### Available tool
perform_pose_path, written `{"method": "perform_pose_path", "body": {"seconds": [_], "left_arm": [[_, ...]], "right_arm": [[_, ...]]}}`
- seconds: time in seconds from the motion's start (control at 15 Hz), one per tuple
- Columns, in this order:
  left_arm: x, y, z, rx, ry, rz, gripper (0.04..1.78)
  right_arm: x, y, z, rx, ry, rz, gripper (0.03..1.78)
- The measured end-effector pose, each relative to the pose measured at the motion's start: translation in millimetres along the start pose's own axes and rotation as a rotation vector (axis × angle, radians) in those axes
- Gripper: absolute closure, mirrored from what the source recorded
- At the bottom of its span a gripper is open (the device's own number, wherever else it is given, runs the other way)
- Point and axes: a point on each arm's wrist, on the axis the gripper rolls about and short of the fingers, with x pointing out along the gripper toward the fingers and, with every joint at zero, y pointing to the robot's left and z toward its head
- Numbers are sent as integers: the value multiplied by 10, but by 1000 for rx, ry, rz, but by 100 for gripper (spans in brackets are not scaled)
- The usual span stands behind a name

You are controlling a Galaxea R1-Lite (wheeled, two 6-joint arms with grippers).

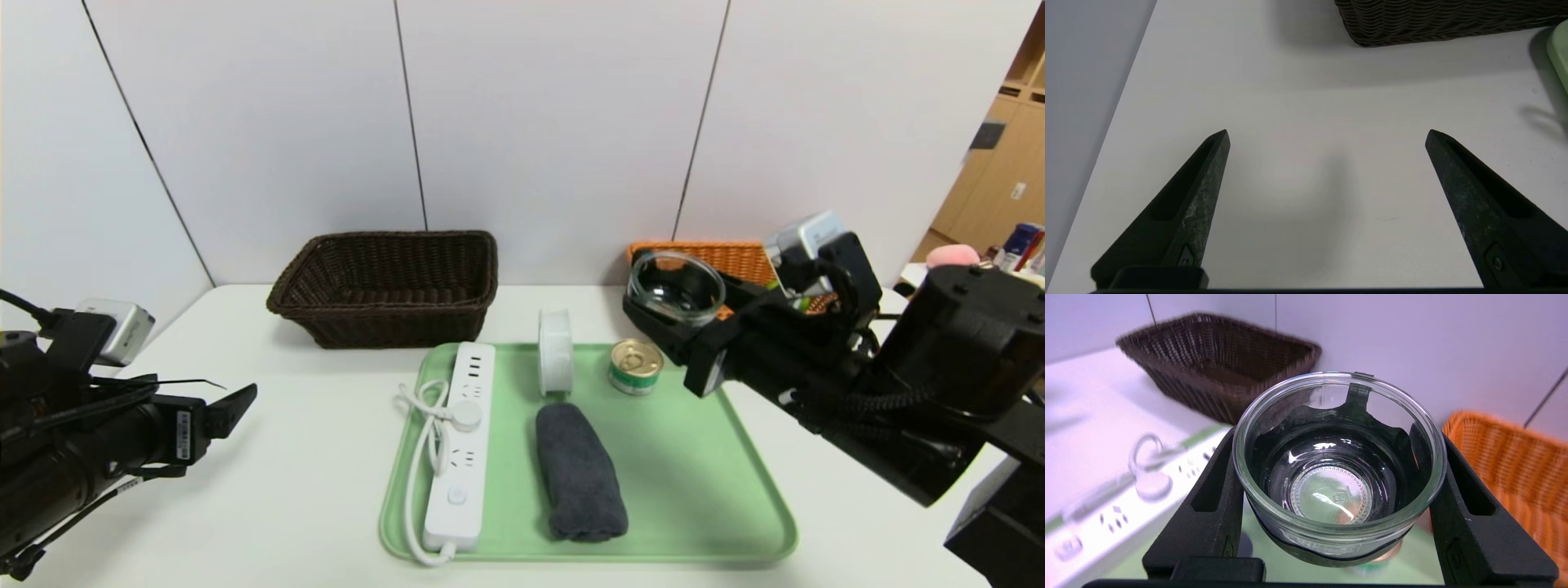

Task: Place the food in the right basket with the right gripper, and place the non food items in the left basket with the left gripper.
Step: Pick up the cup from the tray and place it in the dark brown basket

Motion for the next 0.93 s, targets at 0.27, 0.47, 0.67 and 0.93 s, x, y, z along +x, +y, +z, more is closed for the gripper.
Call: {"method": "perform_pose_path", "body": {"seconds": [0.27, 0.47, 0.67, 0.93], "left_arm": [[-37, 5, 4, 13, -10, 2, 13], [-104, 16, 38, 64, -40, 11, 13], [-133, 39, 63, 63, -55, 39, 13], [-178, 45, 78, 62, -73, 42, 13]], "right_arm": [[394, 80, 464, 7, 1, 43, 59], [745, 210, 753, 36, 42, 87, 59], [1132, 391, 965, 93, 100, 131, 59], [1684, 637, 791, 126, 222, 172, 59]]}}
